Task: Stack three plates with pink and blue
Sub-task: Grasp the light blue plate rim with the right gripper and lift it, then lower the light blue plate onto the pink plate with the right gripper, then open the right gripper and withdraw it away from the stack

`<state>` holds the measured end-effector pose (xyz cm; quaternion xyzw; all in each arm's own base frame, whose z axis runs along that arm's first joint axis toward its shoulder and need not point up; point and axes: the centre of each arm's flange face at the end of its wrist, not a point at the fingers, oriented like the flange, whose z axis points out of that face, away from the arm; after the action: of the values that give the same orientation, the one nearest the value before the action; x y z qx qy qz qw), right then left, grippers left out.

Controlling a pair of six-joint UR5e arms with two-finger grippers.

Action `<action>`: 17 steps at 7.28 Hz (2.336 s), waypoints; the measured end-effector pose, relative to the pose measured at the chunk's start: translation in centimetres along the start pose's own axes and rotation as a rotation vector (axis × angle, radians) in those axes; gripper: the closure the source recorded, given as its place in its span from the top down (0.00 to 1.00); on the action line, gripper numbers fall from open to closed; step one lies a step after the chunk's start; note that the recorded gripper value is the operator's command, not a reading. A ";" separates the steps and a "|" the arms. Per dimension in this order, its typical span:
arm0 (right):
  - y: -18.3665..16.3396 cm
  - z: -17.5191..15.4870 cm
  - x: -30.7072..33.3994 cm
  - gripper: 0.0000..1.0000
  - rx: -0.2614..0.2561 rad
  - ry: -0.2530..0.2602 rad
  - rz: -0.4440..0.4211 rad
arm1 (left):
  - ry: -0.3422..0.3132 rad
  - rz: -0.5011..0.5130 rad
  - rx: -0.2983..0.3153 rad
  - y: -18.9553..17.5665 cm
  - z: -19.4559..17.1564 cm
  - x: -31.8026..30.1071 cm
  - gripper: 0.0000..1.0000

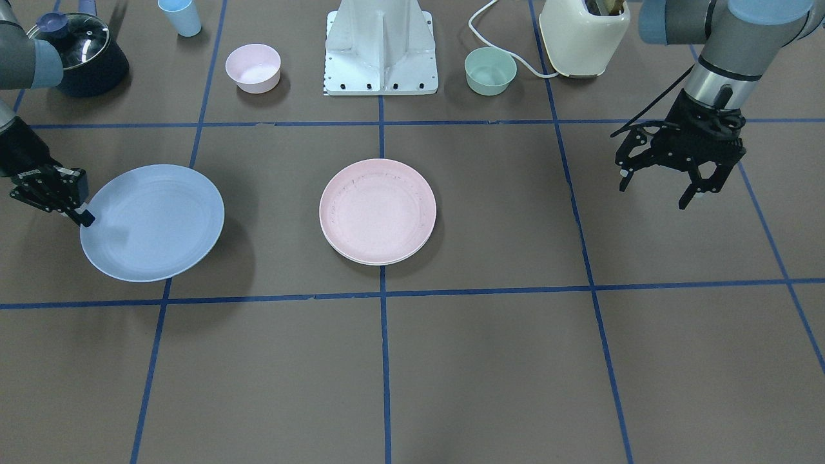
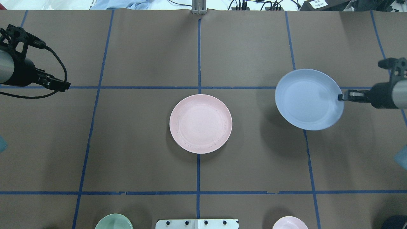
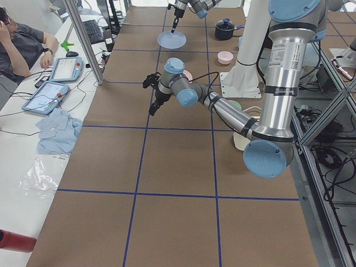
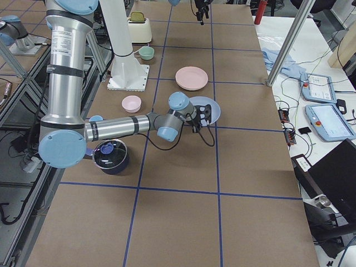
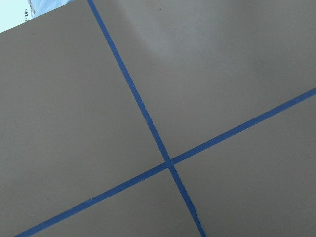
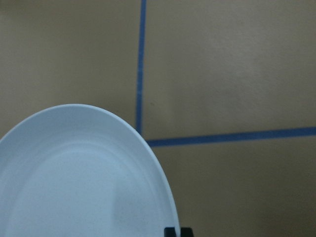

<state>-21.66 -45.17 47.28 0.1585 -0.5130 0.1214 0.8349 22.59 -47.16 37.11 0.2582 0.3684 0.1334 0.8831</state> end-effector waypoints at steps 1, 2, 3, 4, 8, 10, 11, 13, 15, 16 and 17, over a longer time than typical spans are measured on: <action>-2.4 0.1 -7.0 0.00 0.009 -0.037 0.087 | 0.007 -0.003 -0.002 -0.1 -0.3 -0.4 1.00; -2.9 0.8 -13.9 0.00 0.005 -0.068 0.146 | 0.017 -0.001 -0.006 -0.2 -1.0 -1.4 1.00; -1.7 2.3 -20.2 0.00 0.003 -0.080 0.177 | 0.009 0.021 -0.008 -0.5 -1.7 -3.5 1.00; 0.8 4.0 -25.1 0.00 0.005 -0.074 0.197 | -0.012 0.054 -0.011 -0.7 -2.2 -6.6 1.00; 12.6 9.8 -31.2 0.00 0.024 0.032 0.147 | -0.067 0.103 -0.030 -0.4 -2.6 -13.4 1.00; 15.1 10.9 -31.2 0.00 0.021 0.082 0.123 | -0.068 0.102 -0.032 -0.3 -2.6 -13.6 1.00; 16.0 11.2 -31.0 0.48 0.018 0.093 0.115 | -0.069 0.100 -0.032 -0.3 -2.6 -13.6 1.00; 17.5 11.7 -31.1 1.00 0.013 0.102 0.099 | -0.069 0.098 -0.032 -0.2 -2.6 -13.6 1.00; 17.0 11.7 -31.1 1.00 0.021 0.122 0.079 | -0.068 0.096 -0.031 -0.1 -2.5 -13.7 1.00; 14.6 11.1 -31.0 1.00 0.023 0.161 0.049 | -0.067 0.092 -0.033 0.1 -2.5 -13.8 1.00; 10.5 9.8 -30.2 1.00 0.006 0.205 0.013 | -0.067 0.088 -0.039 0.5 -2.4 -14.0 1.00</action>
<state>-46.96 -40.57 25.83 0.1442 -0.4256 0.1440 0.8817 11.14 -51.84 44.17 0.2611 0.3241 0.1704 0.8932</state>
